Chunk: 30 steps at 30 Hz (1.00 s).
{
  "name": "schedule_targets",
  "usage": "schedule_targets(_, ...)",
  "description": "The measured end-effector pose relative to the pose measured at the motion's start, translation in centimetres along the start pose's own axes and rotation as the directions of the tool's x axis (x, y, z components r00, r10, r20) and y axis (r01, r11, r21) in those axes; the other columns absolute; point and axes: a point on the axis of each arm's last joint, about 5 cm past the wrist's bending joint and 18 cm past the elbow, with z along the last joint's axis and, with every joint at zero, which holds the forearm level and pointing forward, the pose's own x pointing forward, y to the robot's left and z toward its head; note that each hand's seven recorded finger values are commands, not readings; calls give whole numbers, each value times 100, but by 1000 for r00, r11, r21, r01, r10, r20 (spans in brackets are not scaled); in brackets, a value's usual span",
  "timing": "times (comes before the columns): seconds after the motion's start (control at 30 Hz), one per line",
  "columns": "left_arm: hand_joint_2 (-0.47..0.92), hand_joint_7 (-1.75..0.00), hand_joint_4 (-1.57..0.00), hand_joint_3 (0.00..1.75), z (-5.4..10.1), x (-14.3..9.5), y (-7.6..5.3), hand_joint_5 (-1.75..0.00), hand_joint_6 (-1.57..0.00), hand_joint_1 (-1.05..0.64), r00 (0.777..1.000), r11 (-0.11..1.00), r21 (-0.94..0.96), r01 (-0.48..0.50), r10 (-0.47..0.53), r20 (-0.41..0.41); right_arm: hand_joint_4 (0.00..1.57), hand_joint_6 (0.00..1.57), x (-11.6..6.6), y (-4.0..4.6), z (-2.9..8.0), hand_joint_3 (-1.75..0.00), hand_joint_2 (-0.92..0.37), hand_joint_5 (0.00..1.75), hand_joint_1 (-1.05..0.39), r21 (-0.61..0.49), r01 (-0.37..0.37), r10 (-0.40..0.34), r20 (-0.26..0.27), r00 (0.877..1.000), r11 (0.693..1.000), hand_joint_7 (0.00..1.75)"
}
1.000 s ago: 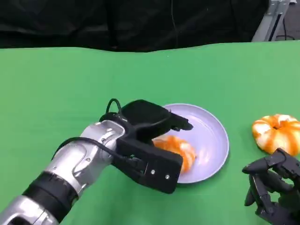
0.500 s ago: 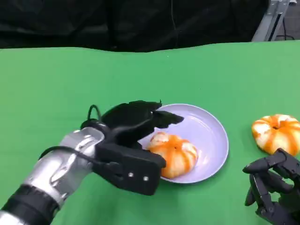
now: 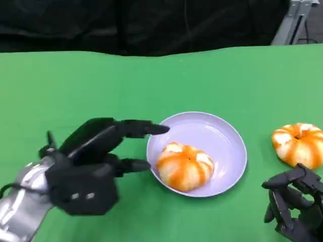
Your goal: Grasp the bread from the table and place it into the plate.
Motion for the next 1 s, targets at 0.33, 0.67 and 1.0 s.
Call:
schedule_targets(0.33,57,-170,-84,127,-332,-476,-120,-174,-71,0,946,869,-374,-323,302,-116,90,83,59,-51,-154,-86,-71,163,-13,24,-8,9,-17,1000,1000,137)
schedule_targets(0.67,48,-175,-100,151,-526,-882,-197,-175,-80,0,907,626,-661,-413,348,-237,89,85,82,-69,-193,-76,-75,158,-16,17,-20,20,7,1000,1000,129)
schedule_targets(1.0,50,-175,-98,155,-575,-1197,-192,-175,-80,-5,857,364,-791,-491,361,-366,88,85,83,-47,-211,-71,-78,156,-17,21,-18,18,12,1000,1000,127)
